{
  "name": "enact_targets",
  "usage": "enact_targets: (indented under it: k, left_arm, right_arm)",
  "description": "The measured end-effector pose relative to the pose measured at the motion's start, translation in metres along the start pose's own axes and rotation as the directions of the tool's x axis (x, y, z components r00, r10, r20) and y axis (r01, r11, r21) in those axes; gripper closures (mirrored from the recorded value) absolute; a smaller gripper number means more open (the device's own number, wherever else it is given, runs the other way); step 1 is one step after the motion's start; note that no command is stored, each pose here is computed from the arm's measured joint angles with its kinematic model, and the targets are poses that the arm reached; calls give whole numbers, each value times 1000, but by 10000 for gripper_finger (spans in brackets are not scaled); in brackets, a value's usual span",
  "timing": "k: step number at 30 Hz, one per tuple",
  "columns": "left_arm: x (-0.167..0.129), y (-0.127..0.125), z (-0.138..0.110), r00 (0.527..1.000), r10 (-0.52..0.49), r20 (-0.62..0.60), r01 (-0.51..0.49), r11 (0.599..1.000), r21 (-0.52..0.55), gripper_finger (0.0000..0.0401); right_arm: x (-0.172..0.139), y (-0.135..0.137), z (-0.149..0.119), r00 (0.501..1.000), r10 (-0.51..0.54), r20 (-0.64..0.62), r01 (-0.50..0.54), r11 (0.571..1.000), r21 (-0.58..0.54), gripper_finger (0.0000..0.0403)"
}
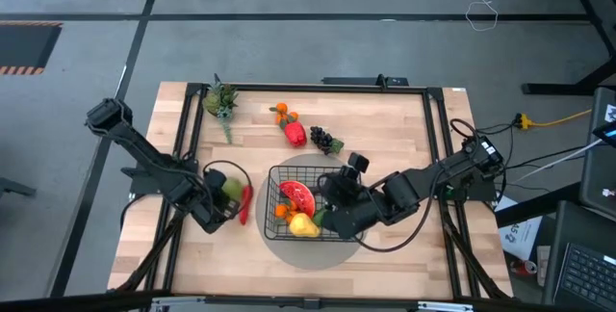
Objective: Build produce basket
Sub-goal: Put the green pear into the black wire basket
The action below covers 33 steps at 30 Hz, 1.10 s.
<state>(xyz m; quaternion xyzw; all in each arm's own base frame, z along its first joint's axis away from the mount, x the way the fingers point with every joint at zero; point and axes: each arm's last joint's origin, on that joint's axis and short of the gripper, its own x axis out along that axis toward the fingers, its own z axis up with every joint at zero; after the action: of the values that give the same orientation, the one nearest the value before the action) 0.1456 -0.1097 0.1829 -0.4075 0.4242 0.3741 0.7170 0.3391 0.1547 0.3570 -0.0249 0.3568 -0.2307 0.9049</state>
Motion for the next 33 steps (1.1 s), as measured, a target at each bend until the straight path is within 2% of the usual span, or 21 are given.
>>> enact_targets:
  k: [5,10,13,19,33]
  left_arm:
    - [2,-1,6,999,-3,54,7,998,-61,314]
    - [-3,-5,3,993,26,-111,-33,997,-69,314]
    - [-9,-7,-1,987,31,-159,-33,999,-10,314]
    - [-9,1,-9,979,64,-193,-22,978,209,314]
    - [-10,3,-14,978,62,-199,-11,969,246,314]
  right_arm:
    - [0,0,1,1000,2,3,-2,1000,6,199]
    - [0,0,1,1000,4,2,-4,1000,10,199]
    - [0,0,1,1000,4,2,-4,1000,17,199]
    - [0,0,1,1000,4,2,-4,1000,11,199]
    - [0,0,0,1000,2,0,-2,1000,2,199]
